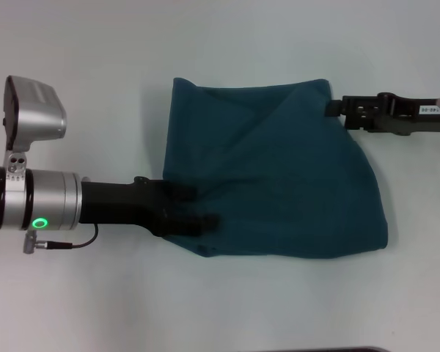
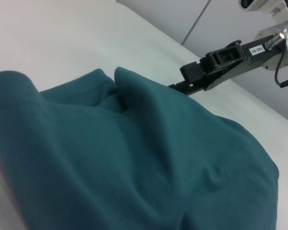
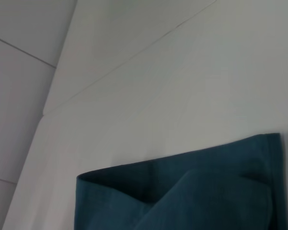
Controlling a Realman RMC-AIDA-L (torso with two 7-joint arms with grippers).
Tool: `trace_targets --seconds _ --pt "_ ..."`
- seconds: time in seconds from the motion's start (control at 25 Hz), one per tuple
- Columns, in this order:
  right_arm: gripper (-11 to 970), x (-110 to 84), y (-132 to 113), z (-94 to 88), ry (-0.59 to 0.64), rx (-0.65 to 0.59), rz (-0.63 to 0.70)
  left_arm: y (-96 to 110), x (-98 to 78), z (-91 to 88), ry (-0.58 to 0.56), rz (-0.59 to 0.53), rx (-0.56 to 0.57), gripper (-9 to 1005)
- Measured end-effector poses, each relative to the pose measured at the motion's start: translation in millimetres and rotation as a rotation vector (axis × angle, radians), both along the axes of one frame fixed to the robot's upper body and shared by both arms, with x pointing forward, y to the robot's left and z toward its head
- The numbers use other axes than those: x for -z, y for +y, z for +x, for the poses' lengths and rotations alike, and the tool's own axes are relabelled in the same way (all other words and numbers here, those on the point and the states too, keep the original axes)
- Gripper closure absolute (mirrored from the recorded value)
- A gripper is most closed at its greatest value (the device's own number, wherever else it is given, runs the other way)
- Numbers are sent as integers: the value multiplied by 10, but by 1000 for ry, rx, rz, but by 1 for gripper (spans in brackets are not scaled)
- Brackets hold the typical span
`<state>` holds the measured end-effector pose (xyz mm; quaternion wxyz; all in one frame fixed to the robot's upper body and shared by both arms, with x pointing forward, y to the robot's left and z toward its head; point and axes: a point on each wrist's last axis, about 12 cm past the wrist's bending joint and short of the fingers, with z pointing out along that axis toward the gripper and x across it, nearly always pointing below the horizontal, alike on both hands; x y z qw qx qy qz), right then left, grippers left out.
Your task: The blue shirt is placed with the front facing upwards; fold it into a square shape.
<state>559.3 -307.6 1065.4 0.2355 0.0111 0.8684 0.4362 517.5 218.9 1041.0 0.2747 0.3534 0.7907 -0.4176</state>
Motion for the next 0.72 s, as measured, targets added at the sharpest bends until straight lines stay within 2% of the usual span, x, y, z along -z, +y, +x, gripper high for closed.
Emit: trace_targets --seconds 0.4,0.56,0.72 --pt "167 31 78 24 5 6 10 -19 9 -18 14 10 22 279" --pt "168 -19 77 24 -18 -5 36 -28 5 -29 21 15 35 285" --pt "169 -103 90 52 -69 -26 67 -12 -90 -15 2 -10 57 290"
